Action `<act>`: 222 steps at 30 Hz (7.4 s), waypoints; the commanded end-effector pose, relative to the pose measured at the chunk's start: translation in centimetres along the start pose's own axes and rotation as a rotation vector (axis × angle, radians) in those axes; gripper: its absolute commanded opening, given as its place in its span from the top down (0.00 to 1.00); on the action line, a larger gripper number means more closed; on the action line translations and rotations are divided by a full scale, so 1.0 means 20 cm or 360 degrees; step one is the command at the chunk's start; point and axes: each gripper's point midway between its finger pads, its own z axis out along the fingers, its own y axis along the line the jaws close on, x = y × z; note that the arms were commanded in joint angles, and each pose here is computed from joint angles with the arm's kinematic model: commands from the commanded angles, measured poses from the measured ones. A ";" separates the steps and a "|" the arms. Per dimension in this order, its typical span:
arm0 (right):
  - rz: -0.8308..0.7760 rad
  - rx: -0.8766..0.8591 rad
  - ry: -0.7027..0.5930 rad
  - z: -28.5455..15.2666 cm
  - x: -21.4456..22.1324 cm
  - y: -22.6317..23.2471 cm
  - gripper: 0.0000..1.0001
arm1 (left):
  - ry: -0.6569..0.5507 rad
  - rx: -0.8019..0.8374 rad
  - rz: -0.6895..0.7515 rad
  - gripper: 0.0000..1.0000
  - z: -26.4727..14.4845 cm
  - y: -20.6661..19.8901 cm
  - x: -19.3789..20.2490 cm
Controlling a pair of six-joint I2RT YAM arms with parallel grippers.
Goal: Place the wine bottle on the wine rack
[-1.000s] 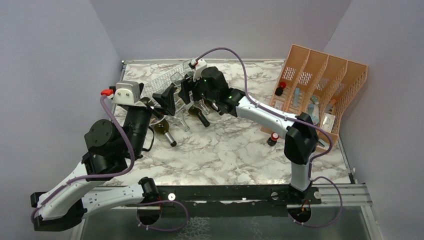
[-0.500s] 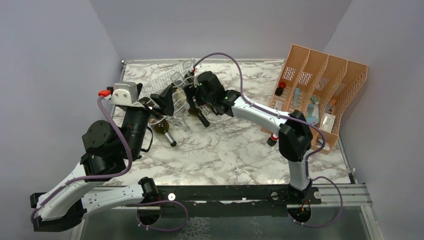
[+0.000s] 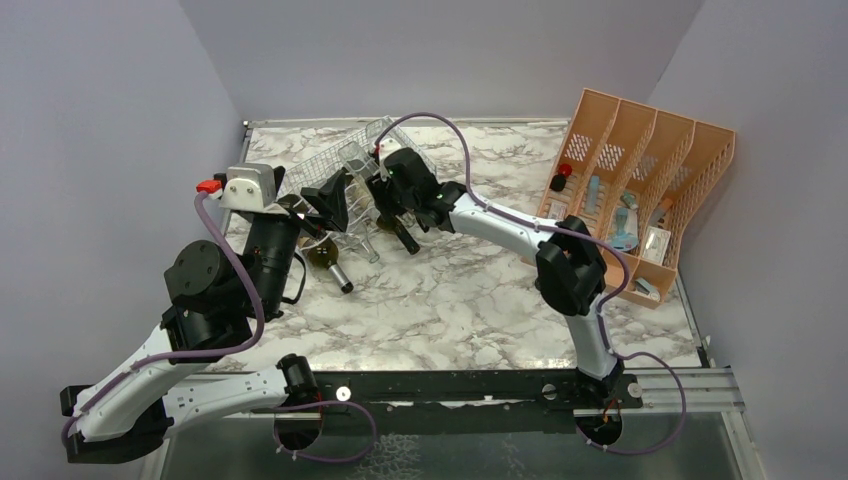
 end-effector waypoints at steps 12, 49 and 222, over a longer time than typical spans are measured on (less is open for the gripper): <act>0.0040 0.0020 -0.0187 0.12 -0.14 0.03 0.40 | -0.0005 -0.0031 -0.0003 0.01 -0.01 0.03 -0.02; -0.0280 -0.1335 -0.0773 -0.36 -0.51 1.53 0.12 | -0.0170 -0.0013 -0.0102 0.01 -0.04 0.09 -0.34; 0.0113 -0.0467 0.0273 -1.12 1.19 0.30 0.99 | 0.1126 0.0224 -0.0068 0.01 0.17 -0.24 1.38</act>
